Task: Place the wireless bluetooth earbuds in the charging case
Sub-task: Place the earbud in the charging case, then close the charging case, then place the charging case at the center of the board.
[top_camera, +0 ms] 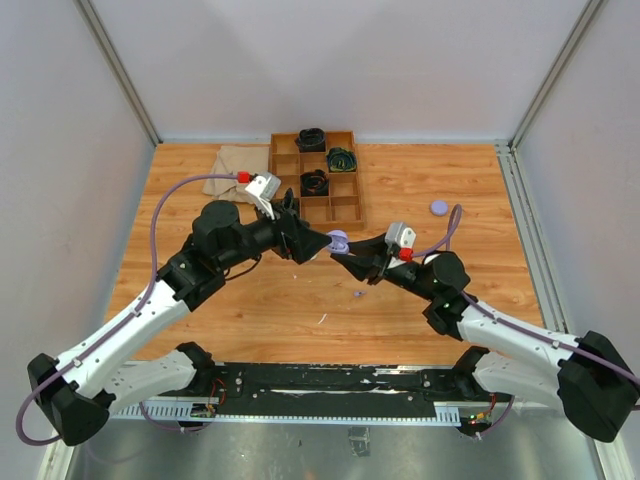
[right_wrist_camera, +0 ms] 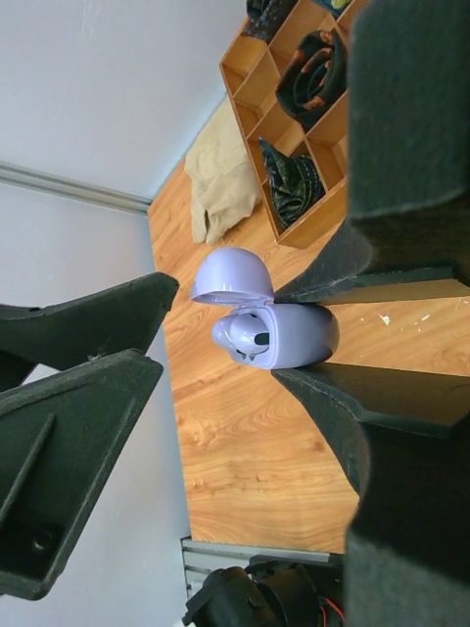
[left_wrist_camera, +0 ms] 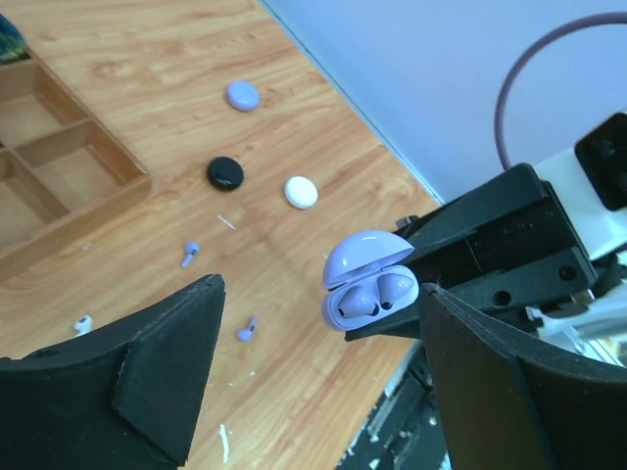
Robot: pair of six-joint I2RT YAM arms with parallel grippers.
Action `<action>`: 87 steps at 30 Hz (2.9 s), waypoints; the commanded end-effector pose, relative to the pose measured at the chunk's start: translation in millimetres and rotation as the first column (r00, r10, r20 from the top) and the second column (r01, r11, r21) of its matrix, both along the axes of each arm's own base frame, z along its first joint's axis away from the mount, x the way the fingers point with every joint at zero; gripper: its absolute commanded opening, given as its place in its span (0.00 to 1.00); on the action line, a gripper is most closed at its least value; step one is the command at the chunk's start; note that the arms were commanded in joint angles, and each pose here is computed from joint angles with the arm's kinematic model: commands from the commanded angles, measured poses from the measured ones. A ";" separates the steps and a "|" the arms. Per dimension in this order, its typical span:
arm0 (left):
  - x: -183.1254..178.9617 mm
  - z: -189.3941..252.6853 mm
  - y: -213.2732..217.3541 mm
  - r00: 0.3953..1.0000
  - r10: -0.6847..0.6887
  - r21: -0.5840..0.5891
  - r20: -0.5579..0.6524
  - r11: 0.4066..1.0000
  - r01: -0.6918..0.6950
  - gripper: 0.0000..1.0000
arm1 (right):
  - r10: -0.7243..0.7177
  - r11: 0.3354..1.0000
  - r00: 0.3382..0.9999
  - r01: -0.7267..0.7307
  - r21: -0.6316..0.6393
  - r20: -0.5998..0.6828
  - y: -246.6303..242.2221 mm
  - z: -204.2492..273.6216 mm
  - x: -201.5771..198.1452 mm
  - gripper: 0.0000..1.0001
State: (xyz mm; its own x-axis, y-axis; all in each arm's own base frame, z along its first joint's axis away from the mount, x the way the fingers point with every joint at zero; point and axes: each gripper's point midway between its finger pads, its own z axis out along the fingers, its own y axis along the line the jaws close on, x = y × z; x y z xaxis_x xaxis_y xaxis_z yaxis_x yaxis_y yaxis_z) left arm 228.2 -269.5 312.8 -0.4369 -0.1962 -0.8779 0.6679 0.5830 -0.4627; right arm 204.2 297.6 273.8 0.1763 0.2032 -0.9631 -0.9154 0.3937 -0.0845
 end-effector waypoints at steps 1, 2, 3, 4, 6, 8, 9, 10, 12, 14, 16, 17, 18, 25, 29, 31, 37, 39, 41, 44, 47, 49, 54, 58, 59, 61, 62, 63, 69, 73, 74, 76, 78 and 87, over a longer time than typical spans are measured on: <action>-17.9 9.8 -6.3 0.987 -0.161 -0.096 -0.017 0.983 0.159 0.85 | 0.073 0.996 0.997 -0.074 0.050 0.027 8.8 26.1 -10.8 0.11; -15.7 8.1 -4.3 0.985 -0.168 -0.108 -0.029 0.981 0.164 0.85 | 0.082 0.995 0.996 -0.083 0.050 0.025 10.0 26.9 -11.3 0.11; -15.7 7.9 -4.0 0.983 -0.181 -0.125 -0.040 0.977 0.175 0.85 | 0.091 0.994 0.996 -0.092 0.050 0.023 11.5 27.8 -11.9 0.11; -17.0 7.9 -4.6 0.978 -0.201 -0.140 -0.044 0.971 0.194 0.85 | 0.099 0.994 0.995 -0.100 0.051 0.020 12.9 28.2 -12.3 0.11; -19.5 8.9 -6.0 0.971 -0.236 -0.166 -0.049 0.960 0.225 0.85 | 0.112 0.992 0.994 -0.113 0.054 0.015 15.1 29.1 -13.1 0.10; -18.5 6.4 -6.8 0.967 -0.247 -0.172 -0.060 0.957 0.234 0.85 | 0.125 0.990 0.992 -0.125 0.064 0.010 16.9 30.4 -13.7 0.11; -17.9 3.7 -7.4 0.966 -0.251 -0.171 -0.070 0.957 0.236 0.85 | 0.132 0.989 0.991 -0.133 0.070 0.009 17.6 31.3 -14.6 0.10; -17.3 1.3 -8.5 0.963 -0.257 -0.171 -0.080 0.955 0.241 0.84 | 0.142 0.987 0.990 -0.142 0.072 0.005 19.2 31.0 -15.3 0.11; -17.1 -1.6 -10.0 0.959 -0.267 -0.176 -0.092 0.953 0.248 0.84 | 0.160 0.984 0.987 -0.160 0.077 0.002 21.4 31.8 -16.8 0.11; -18.4 -2.7 -11.5 0.955 -0.281 -0.187 -0.097 0.947 0.260 0.83 | 0.177 0.981 0.984 -0.176 0.084 -0.007 23.7 32.6 -17.7 0.11; -21.1 -1.8 -13.4 0.949 -0.303 -0.201 -0.092 0.939 0.280 0.82 | 0.186 0.978 0.982 -0.184 0.094 -0.015 24.6 33.1 -17.6 0.11; -22.3 -1.4 -14.3 0.945 -0.313 -0.207 -0.093 0.935 0.289 0.81 | 0.190 0.977 0.982 -0.187 0.100 -0.020 24.8 32.9 -17.2 0.11; -23.7 -1.4 -15.1 0.942 -0.323 -0.211 -0.094 0.931 0.298 0.80 | 0.192 0.976 0.981 -0.188 0.107 -0.026 24.8 32.7 -16.2 0.11; -29.7 1.6 -17.0 0.929 -0.359 -0.231 -0.086 0.915 0.332 0.75 | 0.218 0.967 0.974 -0.207 0.148 -0.058 25.6 31.3 -12.6 0.11; -32.4 8.2 -15.4 0.929 -0.364 -0.234 -0.061 0.910 0.341 0.72 | 0.231 0.960 0.970 -0.215 0.180 -0.074 24.2 28.7 -10.2 0.11; -33.7 12.4 -13.4 0.931 -0.362 -0.233 -0.041 0.910 0.343 0.71 | 0.245 0.956 0.965 -0.225 0.190 -0.090 23.1 25.5 -9.9 0.11; -37.1 22.9 -8.3 0.930 -0.369 -0.236 0.004 0.903 0.359 0.69 | 0.274 0.953 0.949 -0.246 0.177 -0.155 23.2 11.0 -9.2 0.11; -39.5 27.1 -7.7 0.926 -0.378 -0.238 0.025 0.897 0.372 0.69 | 0.281 0.954 0.944 -0.255 0.160 -0.170 24.1 6.7 -10.1 0.11; -40.1 28.9 -7.3 0.925 -0.380 -0.240 0.031 0.895 0.376 0.69 | 0.284 0.955 0.941 -0.259 0.146 -0.185 24.4 2.8 -10.8 0.11; -37.5 27.8 -5.4 0.929 -0.370 -0.232 0.031 0.901 0.366 0.69 | 0.275 0.958 0.942 -0.251 0.140 -0.195 21.5 0.8 -8.8 0.11; -24.1 22.2 2.3 0.957 -0.291 -0.179 0.016 0.940 0.289 0.70 | 0.222 0.973 0.945 -0.199 0.118 -0.240 13.7 -5.1 3.4 0.10; -10.2 16.6 12.3 0.981 -0.194 -0.110 0.008 0.975 0.194 0.72 | 0.172 0.984 0.944 -0.152 0.089 -0.283 6.4 -12.2 12.7 0.10; 15.7 10.1 49.7 0.998 0.056 0.062 0.036 0.996 -0.059 0.76 | -0.010 0.999 0.918 -0.003 -0.032 -0.396 -17.9 -35.2 36.5 0.10; 27.0 12.7 85.4 0.970 0.221 0.175 0.101 0.956 -0.236 0.80 | -0.174 0.981 0.864 0.109 -0.161 -0.473 -46.1 -56.6 55.0 0.10; 28.8 13.4 93.7 0.960 0.255 0.196 0.119 0.942 -0.274 0.81 | -0.205 0.975 0.848 0.132 -0.180 -0.488 -53.6 -60.2 58.6 0.10; 31.9 15.3 110.4 0.934 0.318 0.228 0.160 0.909 -0.348 0.82 | -0.271 0.959 0.808 0.177 -0.223 -0.524 -70.0 -71.2 65.0 0.10; 33.6 15.3 118.6 0.920 0.348 0.242 0.180 0.891 -0.385 0.83 | -0.302 0.950 0.785 0.199 -0.243 -0.540 -78.3 -76.4 67.9 0.10; 34.8 15.2 126.6 0.904 0.377 0.253 0.200 0.872 -0.420 0.83 | -0.338 0.938 0.756 0.221 -0.267 -0.560 -87.6 -83.0 70.9 0.10; 38.8 6.5 159.6 0.818 0.495 0.255 0.293 0.785 -0.565 0.86 | -0.486 0.874 0.562 0.301 -0.381 -0.669 -136.3 -124.5 81.5 0.11; 41.3 -8.5 169.9 0.781 0.542 0.240 0.310 0.750 -0.616 0.89 | -0.533 0.845 0.455 0.328 -0.422 -0.713 -160.0 -146.4 86.3 0.11; 42.0 -11.4 171.6 0.776 0.549 0.243 0.311 0.743 -0.624 0.90 | -0.541 0.839 0.430 0.331 -0.431 -0.722 -164.6 -151.9 87.6 0.11; 43.4 -17.1 176.0 0.763 0.566 0.254 0.311 0.724 -0.641 0.91 | -0.551 0.831 0.385 0.333 -0.445 -0.741 -172.2 -162.5 90.7 0.11; 43.7 -20.9 177.1 0.760 0.574 0.256 0.304 0.719 -0.646 0.92 | -0.549 0.830 0.336 0.327 -0.452 -0.766 -177.3 -172.8 93.9 0.11; 38.8 -19.9 182.4 0.745 0.590 0.220 0.310 0.718 -0.660 0.94 | -0.513 0.846 0.167 0.266 -0.463 -0.842 -184.2 -207.2 112.3 0.13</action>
State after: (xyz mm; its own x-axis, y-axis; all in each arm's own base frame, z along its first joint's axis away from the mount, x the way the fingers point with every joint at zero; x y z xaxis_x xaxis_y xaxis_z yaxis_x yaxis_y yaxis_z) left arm 265.2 -95.9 276.0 -0.1893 -0.0372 -0.9812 0.1895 0.9791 -0.0737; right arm 306.5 111.8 65.3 -0.8102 0.1990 -0.5514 -0.1532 0.8361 0.5267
